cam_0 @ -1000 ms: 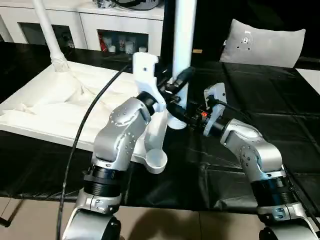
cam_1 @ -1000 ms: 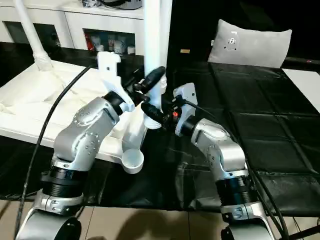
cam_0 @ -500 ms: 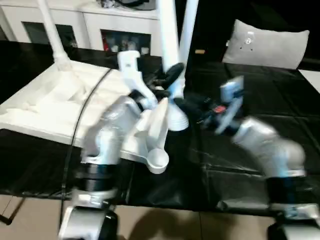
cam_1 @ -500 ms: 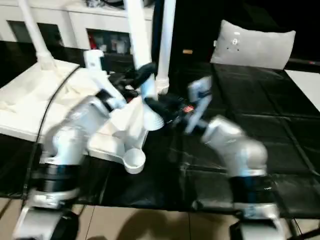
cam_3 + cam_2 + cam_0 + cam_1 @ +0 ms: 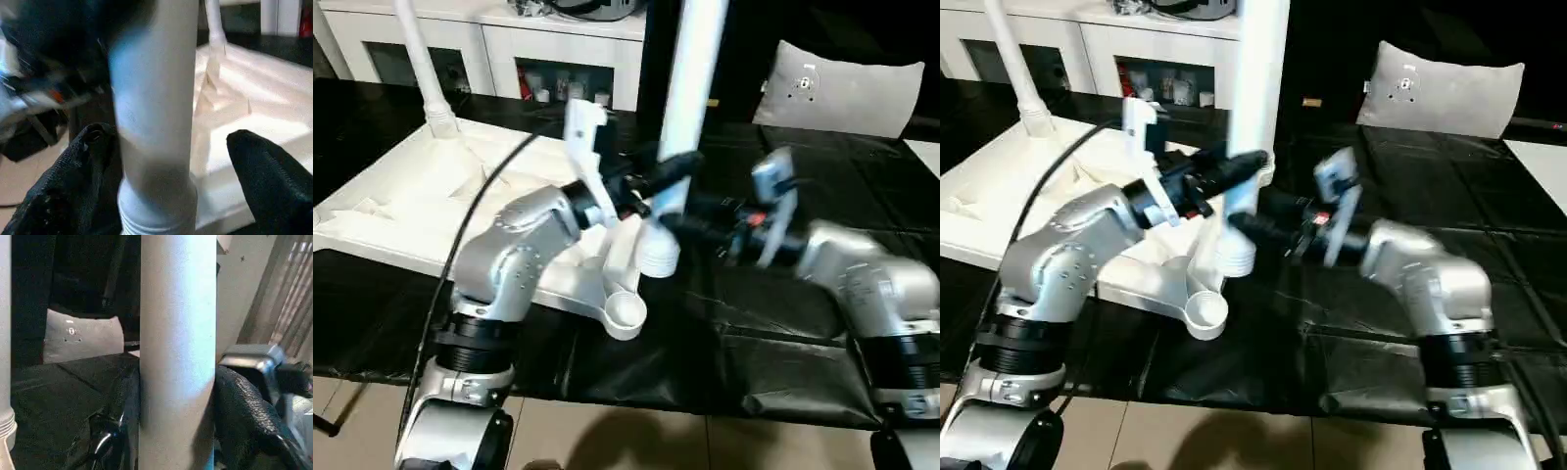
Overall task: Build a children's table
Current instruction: Pick table leg
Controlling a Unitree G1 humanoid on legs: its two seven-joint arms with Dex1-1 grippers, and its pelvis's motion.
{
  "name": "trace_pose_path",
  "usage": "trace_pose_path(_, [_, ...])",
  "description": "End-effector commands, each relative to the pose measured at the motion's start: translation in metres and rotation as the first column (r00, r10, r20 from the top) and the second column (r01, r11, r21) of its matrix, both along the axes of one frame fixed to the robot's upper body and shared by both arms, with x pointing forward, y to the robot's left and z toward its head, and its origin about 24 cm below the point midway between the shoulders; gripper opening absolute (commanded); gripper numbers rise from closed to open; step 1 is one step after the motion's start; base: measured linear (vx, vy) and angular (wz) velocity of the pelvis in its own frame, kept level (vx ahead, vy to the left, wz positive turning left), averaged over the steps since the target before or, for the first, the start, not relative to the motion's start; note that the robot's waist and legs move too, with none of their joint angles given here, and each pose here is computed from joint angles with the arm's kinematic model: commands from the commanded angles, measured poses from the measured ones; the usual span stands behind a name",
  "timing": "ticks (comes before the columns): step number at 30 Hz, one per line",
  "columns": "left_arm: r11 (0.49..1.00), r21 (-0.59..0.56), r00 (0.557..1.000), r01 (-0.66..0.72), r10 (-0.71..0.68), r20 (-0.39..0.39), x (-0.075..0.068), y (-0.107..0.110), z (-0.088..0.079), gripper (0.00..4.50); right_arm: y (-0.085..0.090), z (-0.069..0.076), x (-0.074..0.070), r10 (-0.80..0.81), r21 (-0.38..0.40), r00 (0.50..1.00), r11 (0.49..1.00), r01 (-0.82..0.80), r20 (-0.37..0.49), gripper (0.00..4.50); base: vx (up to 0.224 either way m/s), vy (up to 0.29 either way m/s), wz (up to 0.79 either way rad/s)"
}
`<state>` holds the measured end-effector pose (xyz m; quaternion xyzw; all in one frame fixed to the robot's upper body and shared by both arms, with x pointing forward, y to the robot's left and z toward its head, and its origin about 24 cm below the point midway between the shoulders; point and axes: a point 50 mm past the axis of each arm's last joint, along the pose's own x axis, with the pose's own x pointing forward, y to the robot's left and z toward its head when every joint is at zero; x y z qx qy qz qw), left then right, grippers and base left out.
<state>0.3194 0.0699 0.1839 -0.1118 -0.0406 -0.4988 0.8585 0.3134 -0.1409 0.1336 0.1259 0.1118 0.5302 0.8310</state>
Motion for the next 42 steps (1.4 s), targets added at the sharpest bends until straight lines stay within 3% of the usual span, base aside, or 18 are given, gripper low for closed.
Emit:
trace_pose_path(1, [0.999,0.020,0.996,0.041,-0.042,0.083,-0.006,-0.007,0.011,1.85,0.004,0.003,0.003,-0.005,-0.028,1.000,1.000,0.005,0.017,4.07,0.000,0.000,0.00])
trace_pose_path(14, [0.996,0.074,0.989,0.049,-0.059,0.135,-0.011,-0.013,0.007,1.85,0.014,-0.001,0.008,-0.010,-0.052,0.999,0.999,0.011,0.035,4.07,0.000,0.000,0.00])
trace_pose_path(15, [0.996,0.077,0.989,0.049,-0.060,0.136,-0.011,-0.013,0.007,1.85,0.014,0.000,0.008,-0.011,-0.050,0.999,0.999,0.013,0.039,3.78,0.000,0.000,0.00])
trace_pose_path(19, [0.995,0.083,0.988,0.046,-0.058,0.140,-0.011,-0.014,0.005,1.85,0.014,0.000,0.008,-0.010,-0.048,0.999,0.999,0.012,0.044,3.66,0.000,0.000,0.00])
trace_pose_path(21, [0.995,0.086,0.988,0.045,-0.057,0.140,-0.011,-0.014,0.005,1.85,0.014,0.001,0.008,-0.008,-0.047,0.999,0.999,0.010,0.046,3.36,0.000,0.000,0.00])
trace_pose_path(33, [0.995,0.098,0.988,0.022,-0.036,0.147,-0.009,-0.014,0.002,1.85,0.015,0.004,0.008,0.011,-0.030,0.998,0.999,-0.009,0.066,2.54,0.000,0.000,0.00])
trace_pose_path(36, [0.995,0.096,0.988,0.017,-0.031,0.148,-0.008,-0.014,0.002,1.85,0.015,0.004,0.009,-0.001,-0.014,0.999,1.000,0.002,0.054,2.93,0.000,0.000,0.00])
trace_pose_path(42, [0.995,0.098,0.989,0.010,-0.025,0.148,-0.007,-0.014,0.002,1.85,0.013,0.007,0.011,-0.021,-0.014,0.997,1.000,0.022,0.074,3.03,0.000,0.000,0.00])
